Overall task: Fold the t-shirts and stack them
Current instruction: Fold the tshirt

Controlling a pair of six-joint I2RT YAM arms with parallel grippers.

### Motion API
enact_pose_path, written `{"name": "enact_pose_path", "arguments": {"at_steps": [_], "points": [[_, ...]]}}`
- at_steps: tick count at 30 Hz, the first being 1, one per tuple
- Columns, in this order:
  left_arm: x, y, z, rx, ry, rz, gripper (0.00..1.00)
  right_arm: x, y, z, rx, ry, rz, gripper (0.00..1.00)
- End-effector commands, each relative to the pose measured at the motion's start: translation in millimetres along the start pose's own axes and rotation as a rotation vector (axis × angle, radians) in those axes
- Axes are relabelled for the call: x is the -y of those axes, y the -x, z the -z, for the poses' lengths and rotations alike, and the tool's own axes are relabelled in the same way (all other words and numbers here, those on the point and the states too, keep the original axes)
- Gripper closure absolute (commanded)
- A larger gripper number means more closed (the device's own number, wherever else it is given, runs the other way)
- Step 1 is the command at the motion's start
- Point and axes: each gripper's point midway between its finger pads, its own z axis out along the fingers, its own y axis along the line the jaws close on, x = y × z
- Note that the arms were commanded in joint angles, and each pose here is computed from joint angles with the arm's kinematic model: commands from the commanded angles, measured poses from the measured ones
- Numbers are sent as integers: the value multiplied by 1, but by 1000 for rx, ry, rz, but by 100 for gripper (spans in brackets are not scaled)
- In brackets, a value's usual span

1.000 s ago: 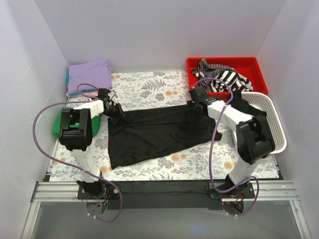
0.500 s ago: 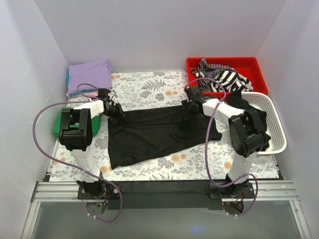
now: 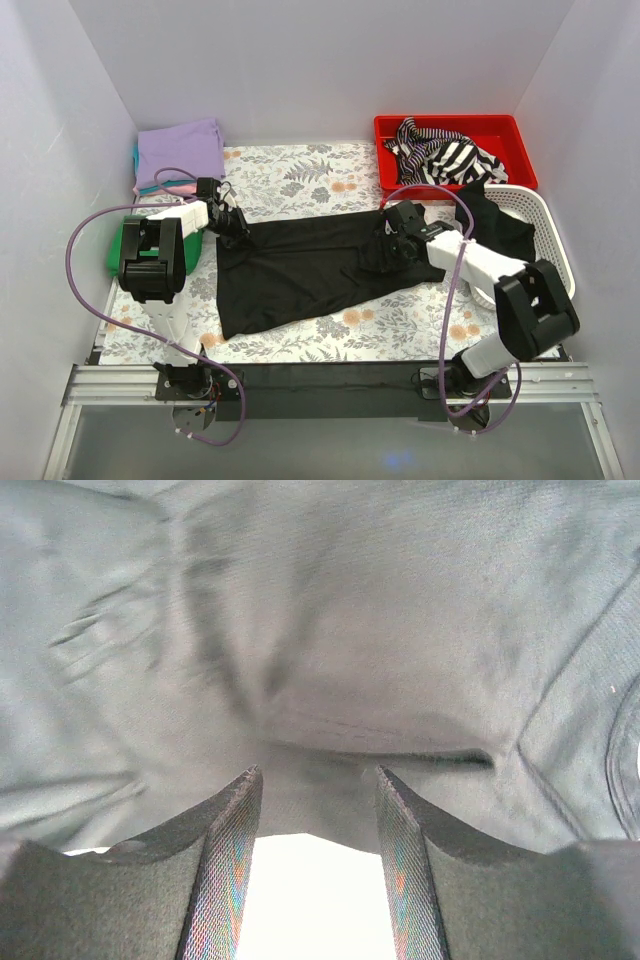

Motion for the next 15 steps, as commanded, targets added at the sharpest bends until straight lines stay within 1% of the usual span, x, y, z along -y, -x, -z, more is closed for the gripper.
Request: {"name": "enact_pose_path", "arguments": {"at_steps": [1,2,3,8,9,11,13,15], "points": [[-12,0,4,17,65,-25,90,-8,4,20,58,21,-33,46],[-12,0,4,15,63,-27,90,-7,5,23,68,14,-38,45],[-12,0,5,17,62,-24,90,1,10,25,94,-33,-53,45],[-11,0,7,23,63,-27,90,21,35,34,167,-152,-71,41],[-10,1,7,26,58,-27,90,28,36,28,151,-170,-78,41],[-6,2,9,33,43,-32,91,33,41,16,119,-183,-82,41],[1,4,13,45,16,-41,91,29,46,6,106,-145,-59,41],[18,11,26,87,-46,-67,91,22,60,-3,119,-109,-52,42]]}}
